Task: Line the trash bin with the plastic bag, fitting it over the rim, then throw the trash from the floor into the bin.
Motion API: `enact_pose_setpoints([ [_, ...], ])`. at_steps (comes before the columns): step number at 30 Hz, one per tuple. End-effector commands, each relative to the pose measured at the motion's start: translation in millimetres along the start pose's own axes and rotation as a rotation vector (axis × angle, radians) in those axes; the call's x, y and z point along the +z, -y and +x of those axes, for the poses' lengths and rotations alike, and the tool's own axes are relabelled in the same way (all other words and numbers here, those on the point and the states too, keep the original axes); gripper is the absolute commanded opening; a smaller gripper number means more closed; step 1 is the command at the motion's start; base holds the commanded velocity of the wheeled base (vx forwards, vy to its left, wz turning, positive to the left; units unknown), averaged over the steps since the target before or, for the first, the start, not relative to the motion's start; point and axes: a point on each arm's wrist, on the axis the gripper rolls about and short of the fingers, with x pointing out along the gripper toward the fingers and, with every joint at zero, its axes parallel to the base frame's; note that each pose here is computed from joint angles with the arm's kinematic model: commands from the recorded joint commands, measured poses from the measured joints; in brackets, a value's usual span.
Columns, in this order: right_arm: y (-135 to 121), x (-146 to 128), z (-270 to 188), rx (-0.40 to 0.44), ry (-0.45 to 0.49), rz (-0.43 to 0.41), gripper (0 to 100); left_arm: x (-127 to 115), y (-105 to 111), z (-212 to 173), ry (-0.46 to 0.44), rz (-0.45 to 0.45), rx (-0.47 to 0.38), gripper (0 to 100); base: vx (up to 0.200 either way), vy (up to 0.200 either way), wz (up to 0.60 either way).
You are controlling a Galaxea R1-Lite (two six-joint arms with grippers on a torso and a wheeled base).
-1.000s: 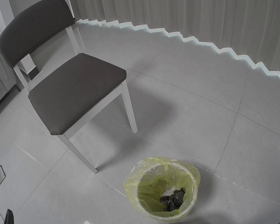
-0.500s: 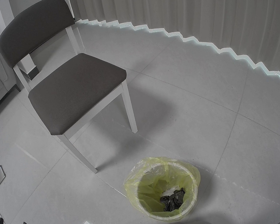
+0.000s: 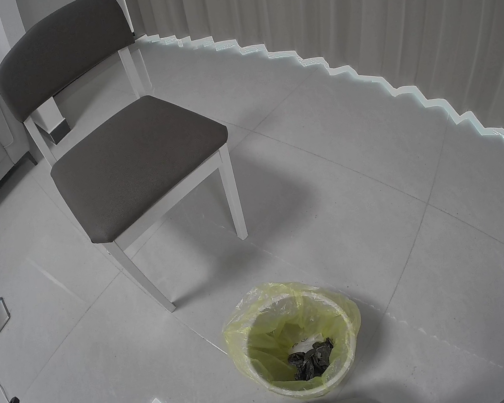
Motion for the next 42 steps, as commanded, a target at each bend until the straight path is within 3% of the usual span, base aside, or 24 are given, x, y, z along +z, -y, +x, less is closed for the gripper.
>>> enact_pose_setpoints([
  [1,0.2,-4.7,0.4,-0.006,-0.005,0.011,100,-3.6,-1.2,1.8,-0.031,0.027,-0.138,100,0.000,0.000,0.00],
  [7,0.3,-4.7,0.4,-0.007,-0.005,0.009,100,-4.1,-1.5,1.8,-0.028,0.013,-0.132,100,0.000,0.000,0.00],
  [16,0.6,-4.5,0.5,-0.024,0.000,0.013,100,-4.5,-3.0,1.5,-0.017,-0.007,-0.050,100,0.000,0.000,0.00],
  [19,0.6,-4.7,0.5,-0.024,-0.002,0.011,100,-6.0,-1.1,-3.5,0.052,0.006,0.024,100,0.000,0.000,0.00],
  [26,0.6,-4.7,0.5,-0.024,-0.002,0.011,100,-6.3,-1.7,-4.8,0.066,-0.037,0.003,100,0.000,0.000,0.00],
  [32,0.3,-4.4,0.4,-0.010,-0.002,-0.021,100,-6.0,-1.7,-4.8,0.069,-0.034,0.000,100,0.000,0.000,0.00],
  [42,0.6,-4.4,0.4,-0.021,-0.002,0.006,100,-6.3,-1.6,-4.7,0.069,-0.017,0.000,100,0.000,0.000,0.00],
])
